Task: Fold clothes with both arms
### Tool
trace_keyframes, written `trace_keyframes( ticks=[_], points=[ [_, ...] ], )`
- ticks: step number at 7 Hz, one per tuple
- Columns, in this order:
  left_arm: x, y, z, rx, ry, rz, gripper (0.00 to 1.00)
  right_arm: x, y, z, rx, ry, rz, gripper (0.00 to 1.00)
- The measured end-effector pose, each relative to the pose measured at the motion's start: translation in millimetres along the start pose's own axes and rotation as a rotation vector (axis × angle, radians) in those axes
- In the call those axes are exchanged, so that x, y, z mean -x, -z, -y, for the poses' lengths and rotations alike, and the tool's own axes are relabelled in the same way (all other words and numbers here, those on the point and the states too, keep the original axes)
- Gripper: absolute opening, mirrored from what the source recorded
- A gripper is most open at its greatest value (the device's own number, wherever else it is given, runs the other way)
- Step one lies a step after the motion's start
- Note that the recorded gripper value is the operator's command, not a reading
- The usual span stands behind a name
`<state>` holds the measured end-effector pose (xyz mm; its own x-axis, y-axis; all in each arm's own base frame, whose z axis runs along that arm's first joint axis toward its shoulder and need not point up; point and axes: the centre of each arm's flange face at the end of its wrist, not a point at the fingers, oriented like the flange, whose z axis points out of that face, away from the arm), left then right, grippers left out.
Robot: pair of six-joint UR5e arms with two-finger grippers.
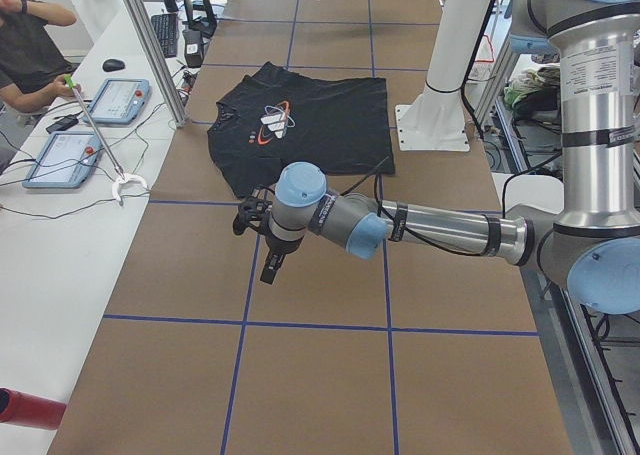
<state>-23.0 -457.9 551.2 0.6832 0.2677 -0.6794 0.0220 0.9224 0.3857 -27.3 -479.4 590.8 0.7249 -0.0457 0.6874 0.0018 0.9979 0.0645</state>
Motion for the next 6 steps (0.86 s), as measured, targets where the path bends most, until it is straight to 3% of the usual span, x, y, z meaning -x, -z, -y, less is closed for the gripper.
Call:
trace_keyframes(
  ticks=[3, 6],
  points=[
    [-3, 2, 2, -0.04, -0.042, -0.007, 1.0, 83, -15, 85, -0.003, -0.144, 0.028, 0.96],
    [-1, 0, 2, -0.047, -0.046, -0.007, 1.0, 175, -55, 147, -0.047, -0.15, 0.092, 0.87]
  ],
)
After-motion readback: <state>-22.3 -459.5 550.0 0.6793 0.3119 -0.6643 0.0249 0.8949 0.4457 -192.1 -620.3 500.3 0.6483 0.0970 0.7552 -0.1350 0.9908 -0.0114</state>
